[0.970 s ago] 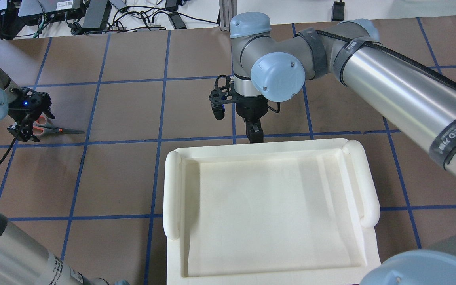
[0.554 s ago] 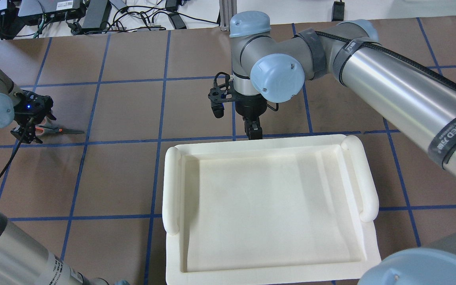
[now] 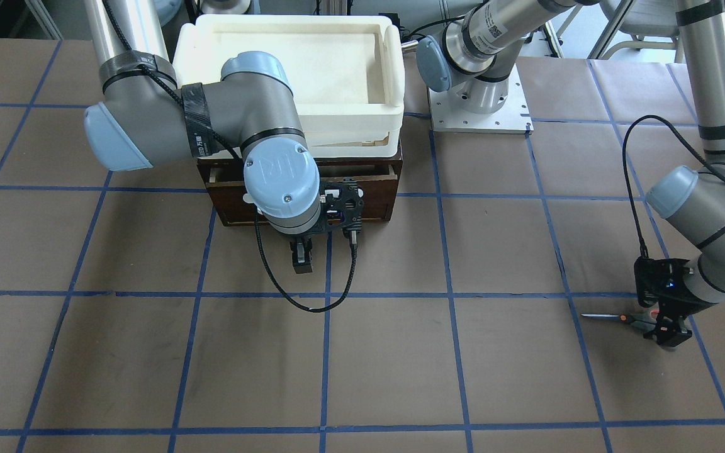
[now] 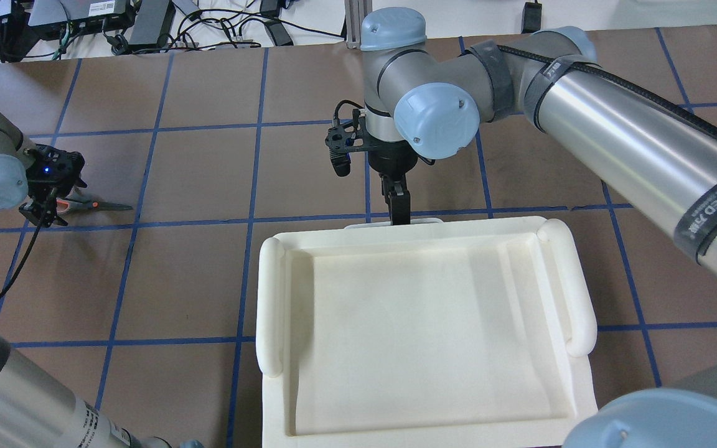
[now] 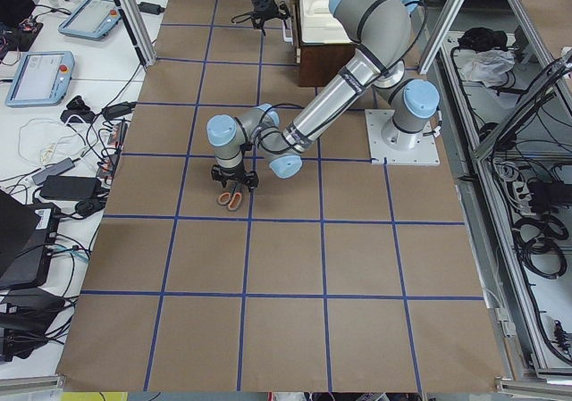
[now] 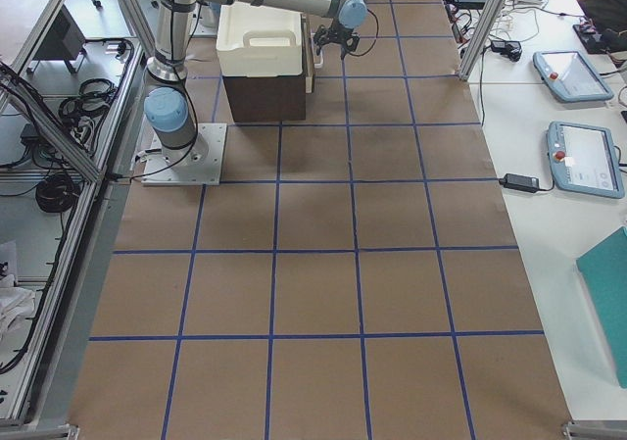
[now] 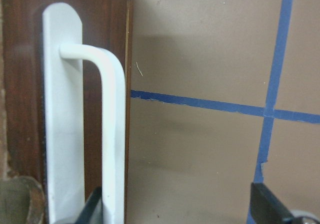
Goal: Place scissors in drawer with both arms
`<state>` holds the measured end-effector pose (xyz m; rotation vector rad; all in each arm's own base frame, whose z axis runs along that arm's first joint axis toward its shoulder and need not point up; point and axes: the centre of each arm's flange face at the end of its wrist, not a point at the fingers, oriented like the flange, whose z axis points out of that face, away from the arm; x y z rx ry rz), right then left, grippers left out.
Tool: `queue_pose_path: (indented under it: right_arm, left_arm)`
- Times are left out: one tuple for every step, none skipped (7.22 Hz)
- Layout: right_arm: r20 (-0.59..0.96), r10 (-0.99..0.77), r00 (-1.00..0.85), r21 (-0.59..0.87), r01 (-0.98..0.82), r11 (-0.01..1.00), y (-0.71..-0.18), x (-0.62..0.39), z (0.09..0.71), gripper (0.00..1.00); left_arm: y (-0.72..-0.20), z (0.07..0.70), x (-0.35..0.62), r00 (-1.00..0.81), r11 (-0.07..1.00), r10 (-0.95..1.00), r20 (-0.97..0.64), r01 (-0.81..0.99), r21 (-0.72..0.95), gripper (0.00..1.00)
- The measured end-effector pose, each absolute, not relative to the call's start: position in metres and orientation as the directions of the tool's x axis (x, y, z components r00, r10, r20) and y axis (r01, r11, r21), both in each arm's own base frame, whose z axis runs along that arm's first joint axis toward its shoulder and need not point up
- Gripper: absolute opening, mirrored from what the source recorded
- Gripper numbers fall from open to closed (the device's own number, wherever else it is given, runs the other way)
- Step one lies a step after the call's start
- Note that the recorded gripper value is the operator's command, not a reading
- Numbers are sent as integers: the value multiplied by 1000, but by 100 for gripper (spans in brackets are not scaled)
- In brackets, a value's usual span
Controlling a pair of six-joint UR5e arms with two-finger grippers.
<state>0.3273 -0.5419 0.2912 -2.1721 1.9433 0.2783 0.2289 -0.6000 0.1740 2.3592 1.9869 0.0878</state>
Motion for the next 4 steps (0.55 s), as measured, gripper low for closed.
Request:
queue_pose_path:
  right_arm:
    - [-266, -957, 113, -34, -994, -107, -544, 328, 293, 100]
    - [-253, -961, 114, -36, -993, -109, -546, 328, 293, 100]
    - [-243, -963, 116, -38, -993, -111, -548, 329, 292, 100]
    - [-236, -965, 119, -40, -993, -113, -550, 330, 290, 100]
  left_arm:
    - [-596, 170, 227, 165, -162, 986, -21, 981, 104, 96]
    - [-595, 167, 225, 165, -160, 986, -35, 980, 114, 86]
    - [-594, 166, 225, 169, -163, 985, -41, 979, 119, 69]
    - [-594, 167, 225, 173, -166, 984, -44, 979, 121, 55]
